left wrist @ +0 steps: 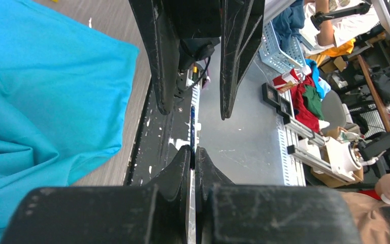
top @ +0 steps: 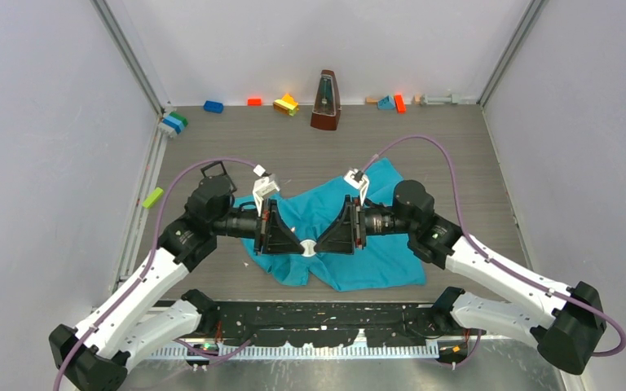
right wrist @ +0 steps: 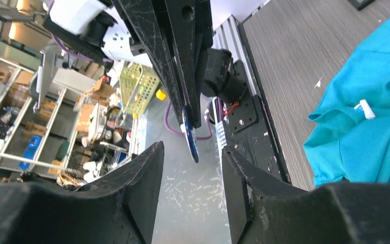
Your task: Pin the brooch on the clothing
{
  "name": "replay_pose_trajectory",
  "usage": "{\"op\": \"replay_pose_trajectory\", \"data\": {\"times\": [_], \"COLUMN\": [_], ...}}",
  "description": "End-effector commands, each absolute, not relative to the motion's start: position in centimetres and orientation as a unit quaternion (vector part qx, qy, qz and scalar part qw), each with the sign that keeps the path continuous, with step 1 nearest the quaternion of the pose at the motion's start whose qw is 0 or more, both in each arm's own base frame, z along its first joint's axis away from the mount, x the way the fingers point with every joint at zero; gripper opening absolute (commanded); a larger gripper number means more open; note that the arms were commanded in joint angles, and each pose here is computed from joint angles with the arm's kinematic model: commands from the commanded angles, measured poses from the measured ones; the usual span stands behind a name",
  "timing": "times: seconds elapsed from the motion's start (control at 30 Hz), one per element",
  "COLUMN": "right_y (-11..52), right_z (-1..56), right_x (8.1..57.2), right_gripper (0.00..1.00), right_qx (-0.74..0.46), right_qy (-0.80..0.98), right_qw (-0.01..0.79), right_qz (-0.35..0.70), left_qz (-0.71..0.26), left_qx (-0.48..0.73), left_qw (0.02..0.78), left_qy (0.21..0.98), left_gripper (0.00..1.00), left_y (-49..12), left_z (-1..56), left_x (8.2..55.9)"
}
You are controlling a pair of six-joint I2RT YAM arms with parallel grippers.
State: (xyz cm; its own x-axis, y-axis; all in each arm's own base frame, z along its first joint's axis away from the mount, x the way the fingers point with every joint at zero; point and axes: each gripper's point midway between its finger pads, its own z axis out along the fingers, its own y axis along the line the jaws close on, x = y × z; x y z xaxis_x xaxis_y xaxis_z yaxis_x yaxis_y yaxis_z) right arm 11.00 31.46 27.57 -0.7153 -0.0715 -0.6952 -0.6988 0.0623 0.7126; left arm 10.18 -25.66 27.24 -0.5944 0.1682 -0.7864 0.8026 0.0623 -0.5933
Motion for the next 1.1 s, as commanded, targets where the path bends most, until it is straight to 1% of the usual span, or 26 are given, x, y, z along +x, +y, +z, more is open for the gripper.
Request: {"op": "replay_pose_trajectory", "data": {"times": [0.0, 0.17, 0.33, 0.4, 0.53, 0.7, 0.83, 0.9, 1.07], "right_y": [31.9, 32.8, 33.5, 33.6, 33.4, 33.1, 33.1, 33.1, 33.3], "right_z": [30.9, 30.1, 29.8, 29.6, 29.5, 29.2, 28.9, 28.9, 28.7], "right_x": [11.8, 11.7, 11.1, 11.1, 10.8, 10.7, 10.6, 10.6, 10.9], "right_gripper": [0.52, 0.52, 0.45, 0.44, 0.45, 0.49, 0.48, 0.46, 0.34], "right_qx": [-0.255, -0.251, -0.256, -0.255, -0.256, -0.254, -0.255, -0.256, -0.255], "right_qy": [0.631, 0.628, 0.623, 0.622, 0.621, 0.624, 0.626, 0.626, 0.628], "right_qw": [0.303, 0.275, 0.26, 0.257, 0.256, 0.259, 0.258, 0.258, 0.257], "right_qz": [0.667, 0.683, 0.692, 0.694, 0.696, 0.692, 0.691, 0.69, 0.688], "left_qz": [-0.577, -0.58, -0.58, -0.579, -0.573, -0.569, -0.569, -0.57, -0.573], "left_qx": [0.362, 0.358, 0.359, 0.358, 0.354, 0.352, 0.352, 0.354, 0.357], "left_qw": [0.317, 0.32, 0.321, 0.323, 0.334, 0.34, 0.342, 0.339, 0.336], "left_qy": [0.66, 0.658, 0.657, 0.657, 0.66, 0.662, 0.66, 0.659, 0.656], "left_gripper": [0.0, 0.0, 0.0, 0.0, 0.0, 0.0, 0.0, 0.0, 0.0], "left_y": [-25.8, -25.8, -25.8, -25.7, -25.5, -25.4, -25.3, -25.3, -25.4], "left_z": [28.4, 28.5, 28.5, 28.6, 28.7, 28.7, 28.8, 28.7, 28.8], "left_x": [10.9, 10.9, 10.8, 10.9, 11.2, 11.4, 11.4, 11.3, 11.2]}}
